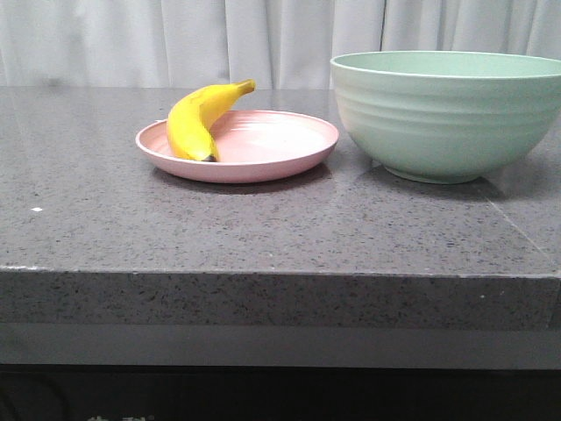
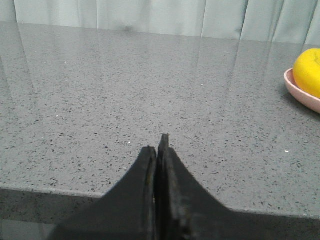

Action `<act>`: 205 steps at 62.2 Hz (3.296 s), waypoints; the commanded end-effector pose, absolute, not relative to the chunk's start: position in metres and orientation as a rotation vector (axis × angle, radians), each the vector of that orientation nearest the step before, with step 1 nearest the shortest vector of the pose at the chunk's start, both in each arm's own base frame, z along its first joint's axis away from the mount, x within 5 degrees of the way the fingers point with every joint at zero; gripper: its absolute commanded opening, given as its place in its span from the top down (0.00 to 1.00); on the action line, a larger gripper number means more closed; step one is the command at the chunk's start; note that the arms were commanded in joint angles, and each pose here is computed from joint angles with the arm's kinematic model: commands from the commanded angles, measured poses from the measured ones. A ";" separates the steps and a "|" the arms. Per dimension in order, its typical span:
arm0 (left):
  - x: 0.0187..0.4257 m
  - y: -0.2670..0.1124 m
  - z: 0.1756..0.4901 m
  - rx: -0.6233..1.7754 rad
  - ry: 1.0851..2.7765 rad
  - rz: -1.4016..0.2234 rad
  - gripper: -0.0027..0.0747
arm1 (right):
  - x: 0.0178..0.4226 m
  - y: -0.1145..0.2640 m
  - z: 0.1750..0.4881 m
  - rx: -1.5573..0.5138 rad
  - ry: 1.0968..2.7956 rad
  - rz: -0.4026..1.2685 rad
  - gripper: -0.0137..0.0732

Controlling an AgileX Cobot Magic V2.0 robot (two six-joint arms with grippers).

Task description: Transfer banana from pink plate to green bowl

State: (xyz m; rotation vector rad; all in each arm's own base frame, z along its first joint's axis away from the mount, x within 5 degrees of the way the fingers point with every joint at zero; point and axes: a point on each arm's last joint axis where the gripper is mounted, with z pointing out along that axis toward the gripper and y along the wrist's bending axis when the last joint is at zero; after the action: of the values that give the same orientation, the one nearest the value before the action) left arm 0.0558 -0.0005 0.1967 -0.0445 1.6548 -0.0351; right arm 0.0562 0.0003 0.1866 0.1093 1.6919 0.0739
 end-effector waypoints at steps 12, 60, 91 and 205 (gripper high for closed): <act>0.054 0.000 0.203 -0.052 1.556 -0.034 0.99 | 0.055 -0.001 0.196 0.108 1.589 0.056 0.91; 0.054 0.000 0.203 -0.052 1.556 -0.034 0.99 | 0.055 -0.001 0.196 0.108 1.589 0.056 0.91; 0.054 0.000 0.203 -0.052 1.556 -0.034 0.99 | 0.055 -0.001 0.196 0.108 1.589 0.056 0.91; 0.109 0.002 0.316 -0.032 1.579 -0.001 0.90 | 0.086 0.000 0.326 0.100 1.644 0.086 0.87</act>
State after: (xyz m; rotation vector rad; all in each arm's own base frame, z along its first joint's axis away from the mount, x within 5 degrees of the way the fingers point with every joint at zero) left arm 0.1069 0.0016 0.2955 -0.0262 1.6996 -0.0031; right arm 0.0830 0.0015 0.3084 0.0948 1.7413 0.0989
